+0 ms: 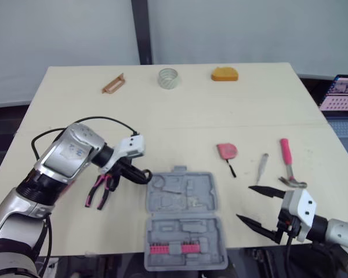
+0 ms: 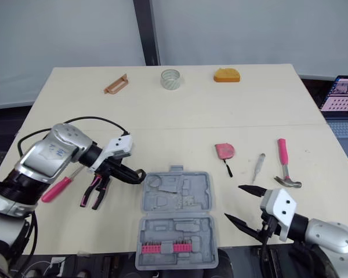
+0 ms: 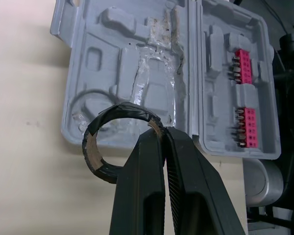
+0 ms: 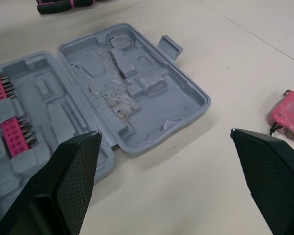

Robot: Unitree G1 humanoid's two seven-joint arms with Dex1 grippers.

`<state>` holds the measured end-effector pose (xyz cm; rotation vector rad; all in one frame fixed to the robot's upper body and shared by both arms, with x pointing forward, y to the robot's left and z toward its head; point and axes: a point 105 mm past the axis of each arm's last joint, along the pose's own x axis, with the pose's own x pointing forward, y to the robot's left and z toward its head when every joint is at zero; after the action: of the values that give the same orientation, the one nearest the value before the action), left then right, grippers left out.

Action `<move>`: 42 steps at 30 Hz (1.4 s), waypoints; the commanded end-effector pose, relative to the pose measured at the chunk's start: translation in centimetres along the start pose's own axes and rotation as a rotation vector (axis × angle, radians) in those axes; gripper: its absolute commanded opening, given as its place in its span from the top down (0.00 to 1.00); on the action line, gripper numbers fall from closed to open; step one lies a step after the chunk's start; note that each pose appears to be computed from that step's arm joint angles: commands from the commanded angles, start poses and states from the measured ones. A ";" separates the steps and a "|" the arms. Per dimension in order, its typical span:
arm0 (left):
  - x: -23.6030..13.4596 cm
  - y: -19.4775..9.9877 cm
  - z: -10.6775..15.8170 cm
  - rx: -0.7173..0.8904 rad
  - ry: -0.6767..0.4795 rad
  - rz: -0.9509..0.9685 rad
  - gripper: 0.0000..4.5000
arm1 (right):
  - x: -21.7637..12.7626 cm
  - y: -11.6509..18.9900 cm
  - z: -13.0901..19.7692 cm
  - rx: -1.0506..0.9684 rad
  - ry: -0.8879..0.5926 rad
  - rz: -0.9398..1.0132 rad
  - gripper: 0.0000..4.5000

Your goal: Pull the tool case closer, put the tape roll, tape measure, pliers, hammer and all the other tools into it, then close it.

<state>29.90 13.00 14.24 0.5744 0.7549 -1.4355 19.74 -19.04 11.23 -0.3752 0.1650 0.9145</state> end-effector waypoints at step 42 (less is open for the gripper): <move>4.3 2.4 -0.4 0.100 0.113 0.019 0.99 | -0.8 0.2 0.7 -0.028 -0.017 -0.064 0.00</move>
<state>32.21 10.65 10.33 0.7382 0.7786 -1.4341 19.07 -19.21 10.79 -0.3722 0.1729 0.8689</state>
